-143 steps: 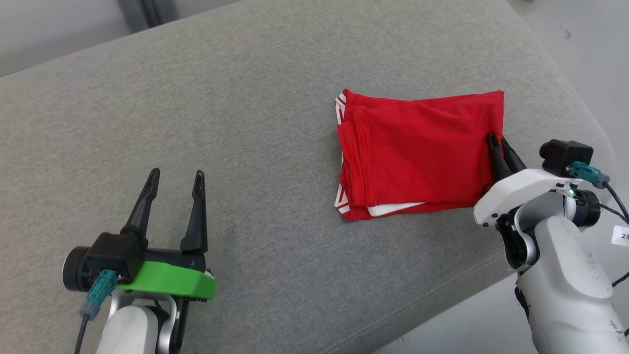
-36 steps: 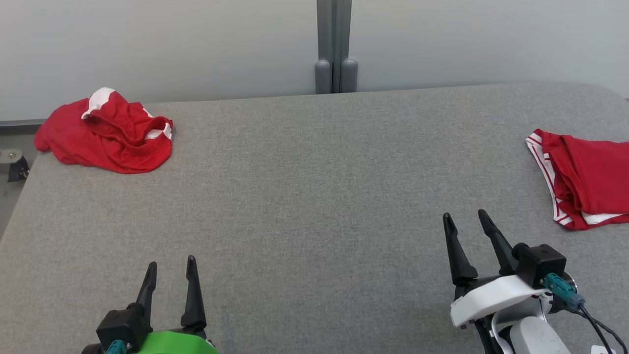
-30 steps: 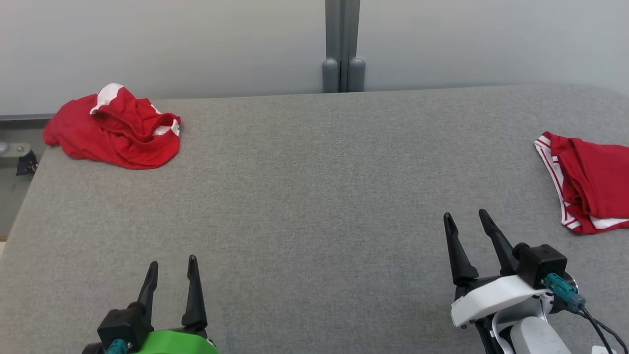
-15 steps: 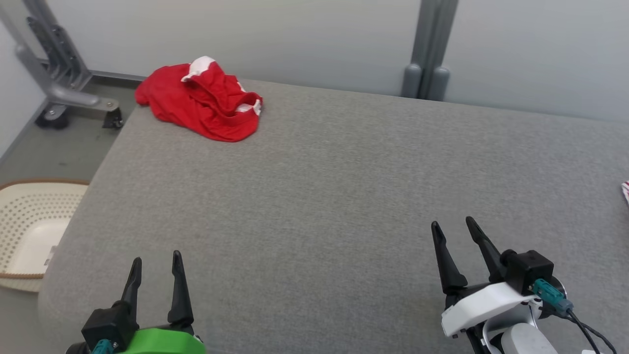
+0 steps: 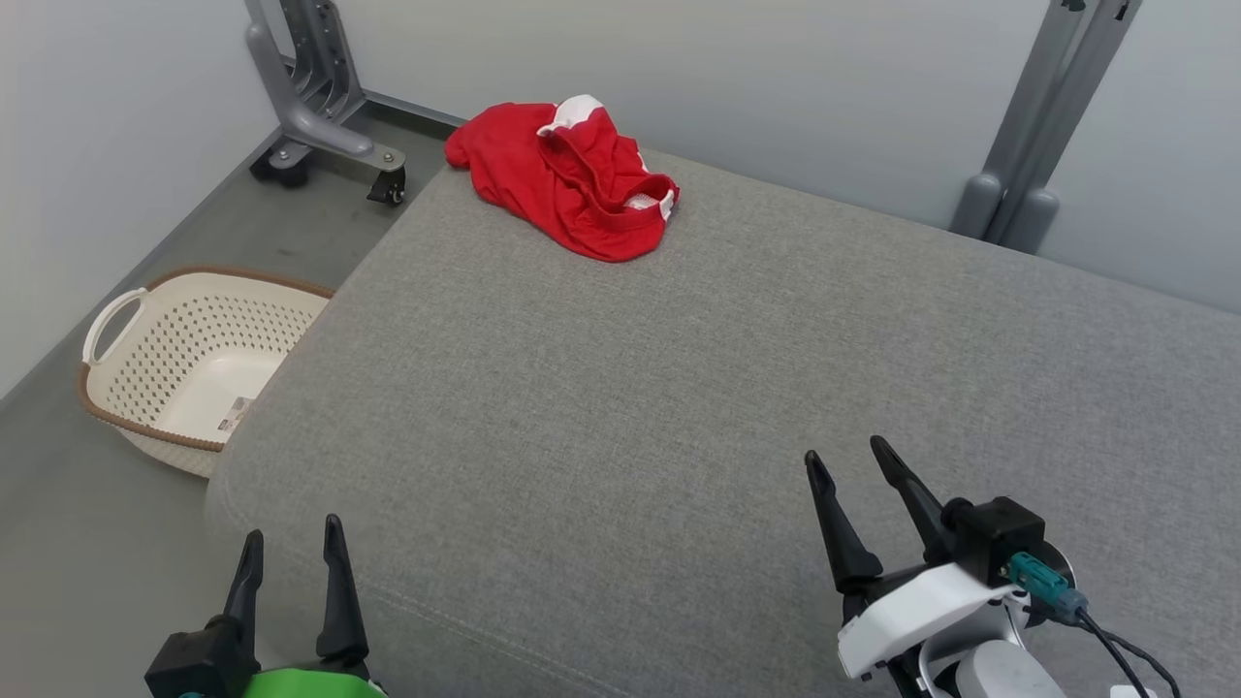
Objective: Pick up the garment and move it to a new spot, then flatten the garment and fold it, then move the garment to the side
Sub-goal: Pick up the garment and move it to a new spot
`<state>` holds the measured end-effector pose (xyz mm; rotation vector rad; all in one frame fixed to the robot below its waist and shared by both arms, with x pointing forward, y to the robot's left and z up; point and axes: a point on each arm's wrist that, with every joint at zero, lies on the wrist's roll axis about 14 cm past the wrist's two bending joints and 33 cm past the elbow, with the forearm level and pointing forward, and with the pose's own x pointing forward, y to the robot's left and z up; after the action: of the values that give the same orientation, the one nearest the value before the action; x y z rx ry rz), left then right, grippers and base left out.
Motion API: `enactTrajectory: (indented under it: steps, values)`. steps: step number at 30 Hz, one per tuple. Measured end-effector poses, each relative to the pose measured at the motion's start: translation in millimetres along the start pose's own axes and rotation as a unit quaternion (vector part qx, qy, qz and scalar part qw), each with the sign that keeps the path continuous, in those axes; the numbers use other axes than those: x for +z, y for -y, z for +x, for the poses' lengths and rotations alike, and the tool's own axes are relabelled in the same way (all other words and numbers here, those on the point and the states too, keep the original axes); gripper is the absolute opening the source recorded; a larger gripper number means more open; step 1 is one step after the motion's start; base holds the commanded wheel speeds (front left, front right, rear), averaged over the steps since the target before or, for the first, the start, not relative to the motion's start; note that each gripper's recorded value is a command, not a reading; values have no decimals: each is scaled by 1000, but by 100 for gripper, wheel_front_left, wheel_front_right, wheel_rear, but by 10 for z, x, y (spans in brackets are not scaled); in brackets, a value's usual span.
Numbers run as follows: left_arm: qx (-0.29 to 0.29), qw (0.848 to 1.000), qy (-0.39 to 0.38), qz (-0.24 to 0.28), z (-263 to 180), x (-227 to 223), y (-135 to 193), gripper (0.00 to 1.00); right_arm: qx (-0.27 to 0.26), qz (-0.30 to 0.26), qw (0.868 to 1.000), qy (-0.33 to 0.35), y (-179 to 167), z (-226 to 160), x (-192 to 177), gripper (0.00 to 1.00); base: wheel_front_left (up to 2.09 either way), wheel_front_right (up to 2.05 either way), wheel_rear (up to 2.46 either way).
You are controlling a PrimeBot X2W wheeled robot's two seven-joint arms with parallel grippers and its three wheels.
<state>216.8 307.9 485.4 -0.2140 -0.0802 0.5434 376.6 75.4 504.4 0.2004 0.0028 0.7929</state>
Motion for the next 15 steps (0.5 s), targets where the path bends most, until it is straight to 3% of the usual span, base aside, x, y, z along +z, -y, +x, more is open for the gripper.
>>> enactTrajectory:
  steps: [10, 15]
  values:
    - [17, 1000, 7, 4, 27, 70, -74, 100, -2, -3, 1000, -4, 53, 41, -55, 100, 0, 0, 0]
    - [-5, 997, 53, 53, 350, 422, -63, 100, -13, -27, 999, 29, 225, 181, 151, 100, 0, 0, 0]
